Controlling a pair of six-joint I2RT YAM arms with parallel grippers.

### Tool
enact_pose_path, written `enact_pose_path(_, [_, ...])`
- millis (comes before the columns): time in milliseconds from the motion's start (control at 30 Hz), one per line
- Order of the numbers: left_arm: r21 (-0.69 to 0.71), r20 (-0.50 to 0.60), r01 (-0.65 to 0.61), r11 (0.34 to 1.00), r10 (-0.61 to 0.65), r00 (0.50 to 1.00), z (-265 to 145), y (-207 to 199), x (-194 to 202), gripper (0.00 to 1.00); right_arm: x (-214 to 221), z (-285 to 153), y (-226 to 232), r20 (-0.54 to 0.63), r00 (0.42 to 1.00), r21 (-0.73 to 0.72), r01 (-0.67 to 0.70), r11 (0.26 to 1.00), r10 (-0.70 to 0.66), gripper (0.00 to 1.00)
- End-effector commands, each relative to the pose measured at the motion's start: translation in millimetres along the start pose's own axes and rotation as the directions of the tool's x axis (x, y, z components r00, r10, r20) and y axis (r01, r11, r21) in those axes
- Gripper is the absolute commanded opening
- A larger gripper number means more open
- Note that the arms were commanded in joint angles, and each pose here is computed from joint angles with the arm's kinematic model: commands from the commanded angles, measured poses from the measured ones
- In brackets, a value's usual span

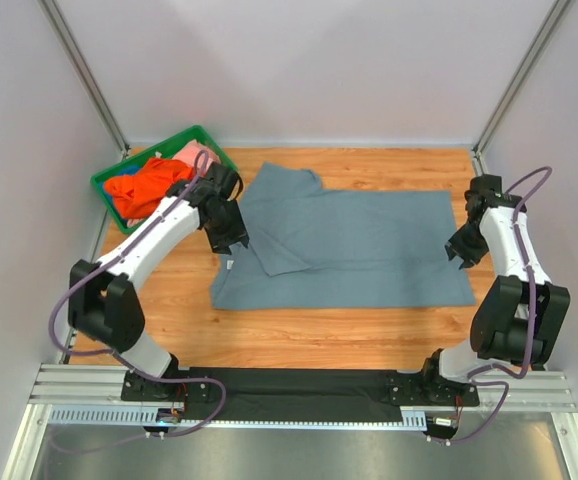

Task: Fold and stack the t-shirts
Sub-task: Fold the tshirt

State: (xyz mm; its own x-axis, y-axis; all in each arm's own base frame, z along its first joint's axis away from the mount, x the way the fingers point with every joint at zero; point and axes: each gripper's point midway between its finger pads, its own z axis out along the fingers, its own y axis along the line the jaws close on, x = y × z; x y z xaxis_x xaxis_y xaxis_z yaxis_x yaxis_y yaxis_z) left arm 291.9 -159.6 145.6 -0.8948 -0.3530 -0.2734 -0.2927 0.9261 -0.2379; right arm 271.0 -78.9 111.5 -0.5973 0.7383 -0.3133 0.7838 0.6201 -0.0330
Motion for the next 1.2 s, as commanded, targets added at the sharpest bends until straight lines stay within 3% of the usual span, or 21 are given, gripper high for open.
enact_pose_path(0, [0.1,-0.108,0.08,0.992,-0.069,0.992,36.1,-37.4,2.8,0.51,15.1,-27.6,24.9,-0.009,0.999,-0.08,0.051,0.995,-0.051,0.35])
enact_pose_path(433, [0.005,-0.201,0.186,0.982,-0.181,0.963,95.8,-57.7,18.2,0.51,44.2,-51.4,62.9,0.044,0.981,-0.185,0.195,0.963,-0.19,0.34])
enact_pose_path(633, [-0.098,-0.207,0.182,0.978,-0.199,0.958,99.8,-46.6,28.6,0.48,38.9,-50.9,64.4,0.061,0.977,-0.176,0.21,0.962,-0.202,0.34])
enact_pose_path(1167, [-0.15,-0.243,0.196,0.969,-0.228,0.943,114.4,-46.9,51.1,0.41,37.1,-44.1,65.6,0.064,0.973,-0.165,0.229,0.959,-0.221,0.34])
